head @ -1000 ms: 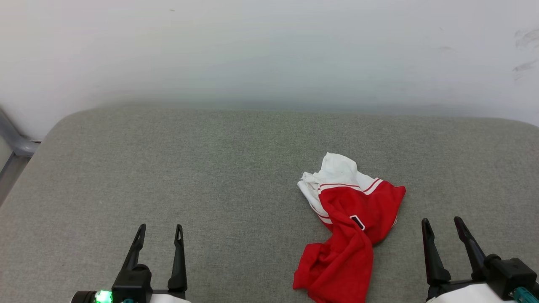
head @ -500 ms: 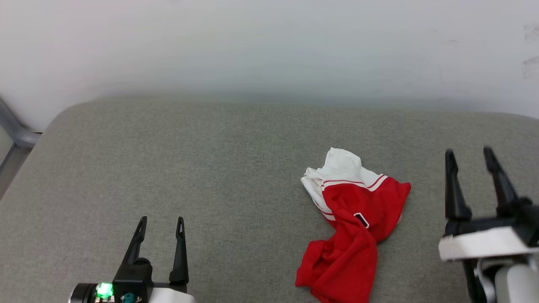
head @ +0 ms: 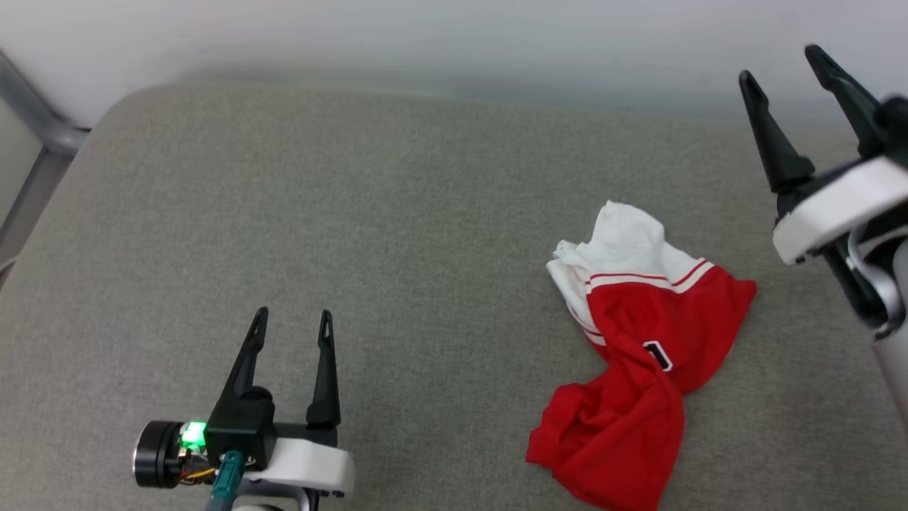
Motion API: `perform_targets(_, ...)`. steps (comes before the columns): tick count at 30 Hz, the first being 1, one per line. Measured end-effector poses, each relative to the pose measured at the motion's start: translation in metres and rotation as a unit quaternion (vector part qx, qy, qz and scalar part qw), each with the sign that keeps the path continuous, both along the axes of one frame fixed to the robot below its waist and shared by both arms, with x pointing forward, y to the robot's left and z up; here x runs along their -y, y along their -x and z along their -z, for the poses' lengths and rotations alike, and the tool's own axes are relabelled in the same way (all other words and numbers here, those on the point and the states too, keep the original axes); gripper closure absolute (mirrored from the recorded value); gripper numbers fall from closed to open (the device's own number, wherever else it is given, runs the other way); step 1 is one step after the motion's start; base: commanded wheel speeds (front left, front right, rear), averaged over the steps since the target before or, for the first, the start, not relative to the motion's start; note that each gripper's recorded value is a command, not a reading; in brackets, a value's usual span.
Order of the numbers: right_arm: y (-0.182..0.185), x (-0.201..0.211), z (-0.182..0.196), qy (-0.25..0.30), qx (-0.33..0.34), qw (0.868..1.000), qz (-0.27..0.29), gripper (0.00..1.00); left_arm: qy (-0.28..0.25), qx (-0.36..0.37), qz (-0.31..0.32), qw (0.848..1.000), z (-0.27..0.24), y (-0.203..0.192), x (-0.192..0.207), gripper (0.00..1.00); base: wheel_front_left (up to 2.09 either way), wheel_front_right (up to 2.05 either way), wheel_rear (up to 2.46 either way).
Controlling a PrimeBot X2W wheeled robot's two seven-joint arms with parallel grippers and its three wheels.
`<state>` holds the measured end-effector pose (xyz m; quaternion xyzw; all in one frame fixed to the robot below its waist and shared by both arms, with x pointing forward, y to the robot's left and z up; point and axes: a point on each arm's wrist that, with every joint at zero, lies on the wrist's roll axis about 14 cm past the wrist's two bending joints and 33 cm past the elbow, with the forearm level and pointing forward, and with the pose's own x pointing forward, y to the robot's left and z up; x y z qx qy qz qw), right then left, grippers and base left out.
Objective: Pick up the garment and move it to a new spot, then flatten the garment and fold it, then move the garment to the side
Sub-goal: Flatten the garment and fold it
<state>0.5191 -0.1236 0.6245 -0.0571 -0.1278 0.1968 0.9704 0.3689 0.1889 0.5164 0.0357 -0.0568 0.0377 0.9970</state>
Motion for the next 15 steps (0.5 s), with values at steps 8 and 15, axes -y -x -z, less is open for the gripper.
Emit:
perform_targets(8, -0.029, -0.029, 0.109, 0.150, -0.275, 0.947, -0.066, 0.00, 0.001, -0.015, -0.012, 1.000, 0.011, -0.017, -0.004, 0.00, 0.00, 0.00, 0.00)
perform_targets(15, -0.018, -0.024, 0.183, 0.253, -0.449, 0.852, -0.088, 0.00, -0.003, -0.022, -0.018, 1.000, 0.017, -0.029, -0.006, 0.00, 0.00, 0.00, 0.00)
